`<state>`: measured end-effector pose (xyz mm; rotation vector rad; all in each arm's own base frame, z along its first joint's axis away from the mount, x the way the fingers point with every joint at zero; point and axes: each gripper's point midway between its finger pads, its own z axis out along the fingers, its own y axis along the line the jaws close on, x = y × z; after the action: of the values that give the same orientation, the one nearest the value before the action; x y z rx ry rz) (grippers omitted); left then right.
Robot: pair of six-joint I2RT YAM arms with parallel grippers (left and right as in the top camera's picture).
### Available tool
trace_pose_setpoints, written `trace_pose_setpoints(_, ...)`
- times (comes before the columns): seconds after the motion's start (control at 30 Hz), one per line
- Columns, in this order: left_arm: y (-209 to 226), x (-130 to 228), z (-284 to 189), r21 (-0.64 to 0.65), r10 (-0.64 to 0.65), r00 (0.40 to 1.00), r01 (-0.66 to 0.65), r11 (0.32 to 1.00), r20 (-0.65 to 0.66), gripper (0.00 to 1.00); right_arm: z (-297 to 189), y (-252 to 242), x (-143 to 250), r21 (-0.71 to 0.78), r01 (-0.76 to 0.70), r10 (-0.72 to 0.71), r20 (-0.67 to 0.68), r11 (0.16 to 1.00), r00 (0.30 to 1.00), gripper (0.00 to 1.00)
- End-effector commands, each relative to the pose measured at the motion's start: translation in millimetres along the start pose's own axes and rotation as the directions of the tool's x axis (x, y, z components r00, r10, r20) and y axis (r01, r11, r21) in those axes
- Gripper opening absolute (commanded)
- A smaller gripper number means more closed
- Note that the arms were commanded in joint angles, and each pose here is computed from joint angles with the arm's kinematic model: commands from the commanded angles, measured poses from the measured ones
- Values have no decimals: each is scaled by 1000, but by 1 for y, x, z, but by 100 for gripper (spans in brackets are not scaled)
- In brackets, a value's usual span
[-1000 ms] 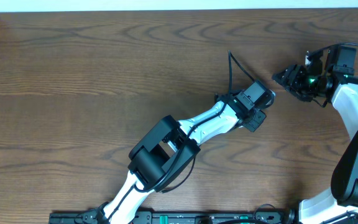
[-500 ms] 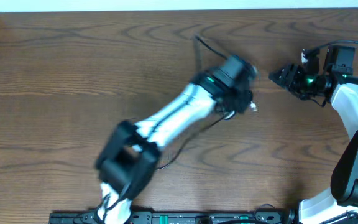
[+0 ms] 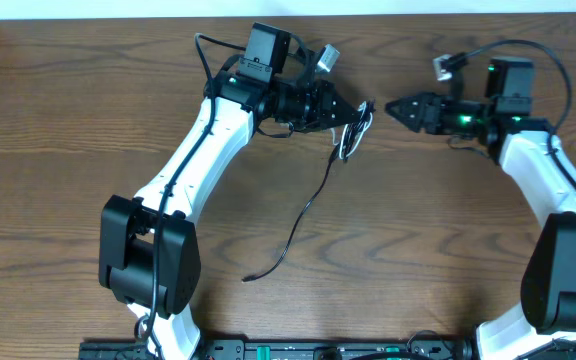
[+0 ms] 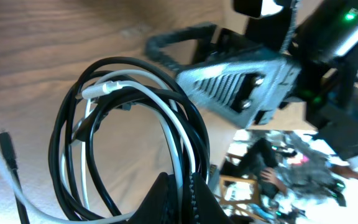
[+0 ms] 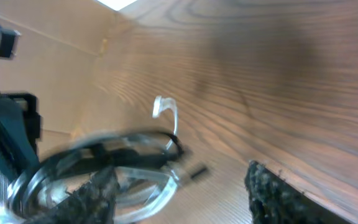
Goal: Untangle cables
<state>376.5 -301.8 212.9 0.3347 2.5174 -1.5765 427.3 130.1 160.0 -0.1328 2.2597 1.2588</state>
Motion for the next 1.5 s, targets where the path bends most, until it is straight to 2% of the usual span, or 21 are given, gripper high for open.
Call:
trace_pose_setpoints(0.0, -10, 4, -3, 70, -35, 999, 38, 997, -32, 7, 11, 34, -4, -69, -33, 33, -11, 997, 999, 59)
trace_pose_setpoints(0.2, 23, -13, -7, -104, -102, 992, 109, 989, 75, 8, 21, 51, -11, -109, -118, 118, -2, 987, 993, 49)
trace_pose_setpoints(0.3, 41, -20, -11, -190, -163, 976, 189, 963, 144, 8, 22, 56, -17, -126, -153, 155, 10, 980, 988, 48)
trace_pose_setpoints(0.6, 44, -21, -12, -202, -176, 972, 206, 957, 159, 7, 36, 62, -9, -95, -159, 159, -4, 983, 987, 48)
trace_pose_setpoints(0.87, 42, -20, -11, -195, -176, 973, 204, 959, 152, 8, 56, 60, -4, -2, -183, 183, 33, 983, 983, 45)
trace_pose_setpoints(0.93, 42, -20, -11, -196, -173, 973, 201, 960, 151, 7, 60, 62, -2, 11, -181, 180, 34, 983, 983, 40)
trace_pose_setpoints(1.0, 42, -20, -11, -196, -173, 973, 201, 960, 151, 8, 64, 63, 0, 23, -176, 175, 35, 984, 984, 27)
trace_pose_setpoints(1.07, 42, -20, -11, -196, -173, 973, 201, 960, 151, 8, 67, 61, 2, 46, -179, 178, 39, 983, 983, 19)
trace_pose_setpoints(1.3, 37, -19, -10, -170, -178, 974, 200, 965, 137, 8, 66, 47, 8, 119, -214, 210, 47, 969, 977, 2)
trace_pose_setpoints(1.47, 36, -20, -12, -152, -183, 974, 202, 967, 134, 7, 65, 37, 13, 168, -201, 197, 40, 965, 980, 1)
